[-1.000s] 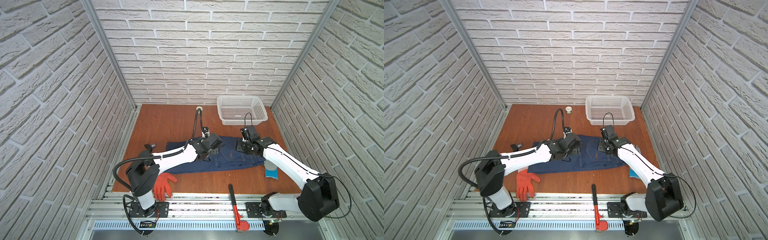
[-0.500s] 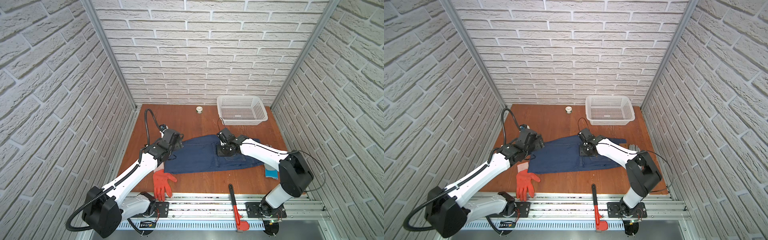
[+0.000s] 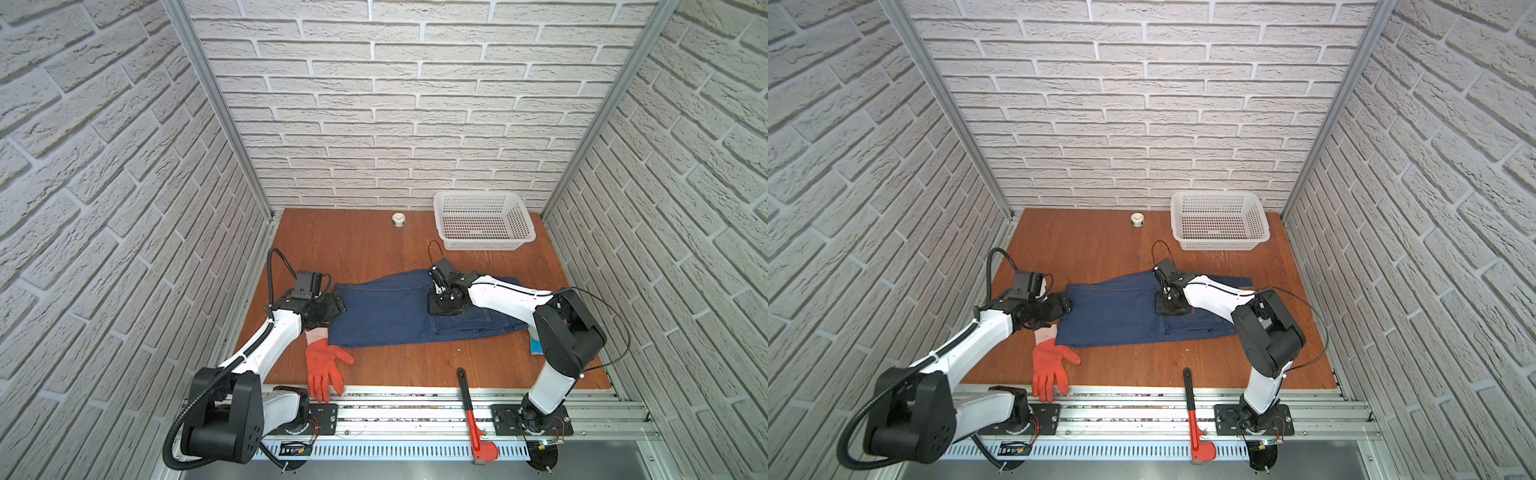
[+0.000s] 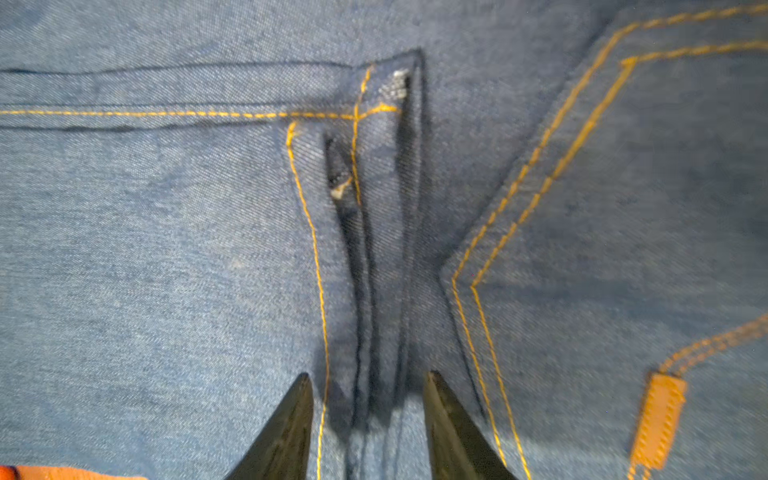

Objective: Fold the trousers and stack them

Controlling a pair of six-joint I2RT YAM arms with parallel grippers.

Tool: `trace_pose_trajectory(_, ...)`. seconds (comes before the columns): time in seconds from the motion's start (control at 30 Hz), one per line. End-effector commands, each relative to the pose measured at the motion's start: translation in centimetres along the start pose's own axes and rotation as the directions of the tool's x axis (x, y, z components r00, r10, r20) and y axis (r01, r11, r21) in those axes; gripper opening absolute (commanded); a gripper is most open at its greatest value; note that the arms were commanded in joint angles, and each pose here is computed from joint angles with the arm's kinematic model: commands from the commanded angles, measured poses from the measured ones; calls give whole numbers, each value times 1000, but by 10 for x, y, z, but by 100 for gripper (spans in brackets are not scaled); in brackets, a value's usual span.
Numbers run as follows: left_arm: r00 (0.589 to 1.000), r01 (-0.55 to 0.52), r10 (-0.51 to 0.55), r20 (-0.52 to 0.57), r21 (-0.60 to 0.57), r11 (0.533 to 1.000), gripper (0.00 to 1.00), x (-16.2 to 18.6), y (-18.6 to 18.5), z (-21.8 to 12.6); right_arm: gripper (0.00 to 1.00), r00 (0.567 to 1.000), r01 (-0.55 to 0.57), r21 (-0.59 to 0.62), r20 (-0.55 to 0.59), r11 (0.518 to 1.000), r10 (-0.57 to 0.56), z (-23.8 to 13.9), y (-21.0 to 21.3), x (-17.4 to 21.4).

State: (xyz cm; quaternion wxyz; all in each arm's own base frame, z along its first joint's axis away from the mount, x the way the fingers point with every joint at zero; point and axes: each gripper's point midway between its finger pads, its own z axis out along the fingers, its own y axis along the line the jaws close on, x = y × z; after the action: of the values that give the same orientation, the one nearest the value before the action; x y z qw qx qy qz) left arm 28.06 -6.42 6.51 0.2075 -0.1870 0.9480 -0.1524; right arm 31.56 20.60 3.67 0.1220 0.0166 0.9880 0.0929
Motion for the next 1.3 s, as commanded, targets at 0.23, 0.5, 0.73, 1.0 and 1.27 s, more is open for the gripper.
trace_pose_trajectory(0.23, 995, 13, -5, -103, 79, 997, 90, 9, -5, 32, 43, 1000, -10, -68, -15, 998, 9, 14, 18, -6)
trace_pose_trajectory(0.5, 991, 25, -14, -135, 79, 997, 89, 11, -4, 41, 37, 1000, 17, -180, -22, 984, -22, 8, 49, -8)
trace_pose_trajectory(0.73, 986, 25, -16, -166, 56, 998, 88, 15, 1, 46, 35, 999, 51, -221, 22, 974, -47, -10, 65, -17)
trace_pose_trajectory(1.0, 981, 24, -12, -195, 61, 998, 69, 19, 1, 48, 40, 999, 45, -105, 19, 993, -44, -6, 39, -15)
trace_pose_trajectory(1.27, 974, 49, -20, -226, 123, 991, 52, 24, -10, 48, 48, 996, 51, 29, 73, 998, -53, -27, 6, -21)
